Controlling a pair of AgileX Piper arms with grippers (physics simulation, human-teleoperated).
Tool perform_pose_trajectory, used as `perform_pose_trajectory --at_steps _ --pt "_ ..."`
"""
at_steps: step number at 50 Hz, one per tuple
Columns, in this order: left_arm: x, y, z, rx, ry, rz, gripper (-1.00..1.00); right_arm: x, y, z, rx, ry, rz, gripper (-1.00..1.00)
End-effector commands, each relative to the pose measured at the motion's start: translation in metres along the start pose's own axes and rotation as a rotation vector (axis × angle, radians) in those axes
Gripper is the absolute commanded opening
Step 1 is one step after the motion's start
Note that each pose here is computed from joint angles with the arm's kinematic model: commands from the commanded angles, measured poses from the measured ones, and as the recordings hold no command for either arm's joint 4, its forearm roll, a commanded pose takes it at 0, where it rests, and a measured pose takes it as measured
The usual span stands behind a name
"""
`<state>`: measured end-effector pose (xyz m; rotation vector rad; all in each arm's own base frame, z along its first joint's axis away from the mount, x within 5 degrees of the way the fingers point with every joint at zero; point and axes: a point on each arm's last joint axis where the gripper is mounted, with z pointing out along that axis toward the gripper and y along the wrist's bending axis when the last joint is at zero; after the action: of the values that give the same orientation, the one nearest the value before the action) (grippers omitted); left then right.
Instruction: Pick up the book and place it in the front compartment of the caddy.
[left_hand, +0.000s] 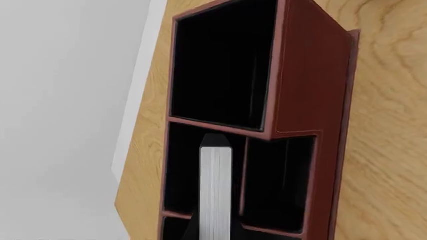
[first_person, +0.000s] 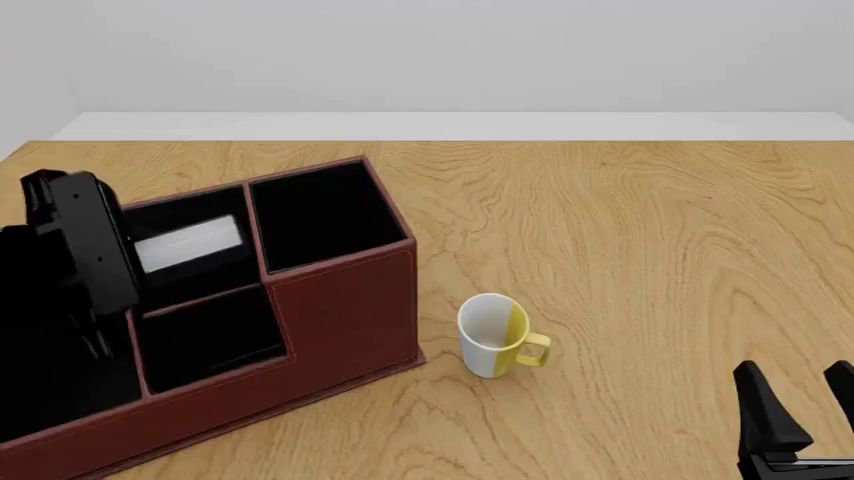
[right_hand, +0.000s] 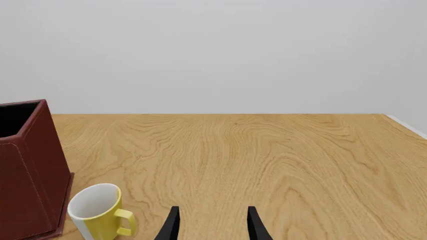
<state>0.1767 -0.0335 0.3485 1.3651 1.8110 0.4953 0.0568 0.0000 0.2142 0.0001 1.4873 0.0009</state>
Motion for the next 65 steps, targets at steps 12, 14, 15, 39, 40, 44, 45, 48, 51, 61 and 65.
perform_pose_trajectory --at_steps 12,14,15,39,40,44,45,48,51,61,65 --pt "0.012 0.004 0.030 -0.025 0.046 0.011 -1.00 0.000 0.000 0.000 0.000 0.000 0.000 1.00" --pt "0.015 0.001 0.033 -0.024 0.051 0.016 -1.00 0.000 0.000 0.000 0.000 0.000 0.000 1.00" --pt "0.015 0.001 0.033 -0.023 0.050 0.012 -1.00 0.000 0.000 0.000 0.000 0.000 0.000 1.00" --pt "0.026 0.014 0.068 -0.066 0.081 0.013 1.00 0.000 0.000 0.000 0.000 0.000 0.000 1.00" --pt "0.026 0.015 0.068 -0.069 0.083 0.015 1.00 0.000 0.000 0.000 0.000 0.000 0.000 1.00" --pt "0.027 0.019 0.070 -0.077 0.087 0.016 1.00 0.000 0.000 0.000 0.000 0.000 0.000 1.00" --pt "0.027 0.019 0.069 -0.078 0.087 0.018 1.00 0.000 0.000 0.000 0.000 0.000 0.000 1.00" --pt "0.027 0.022 0.067 -0.087 0.088 0.024 1.00 0.000 0.000 0.000 0.000 0.000 0.000 1.00" --pt "0.028 0.024 0.066 -0.100 0.092 0.031 1.00 0.000 0.000 0.000 0.000 0.000 0.000 1.00" --pt "0.023 0.030 0.057 -0.116 0.081 0.034 1.00 0.000 0.000 0.000 0.000 0.000 0.000 1.00" --pt "0.015 0.031 0.042 -0.119 0.059 0.038 1.00 0.000 0.000 0.000 0.000 0.000 0.000 1.00"
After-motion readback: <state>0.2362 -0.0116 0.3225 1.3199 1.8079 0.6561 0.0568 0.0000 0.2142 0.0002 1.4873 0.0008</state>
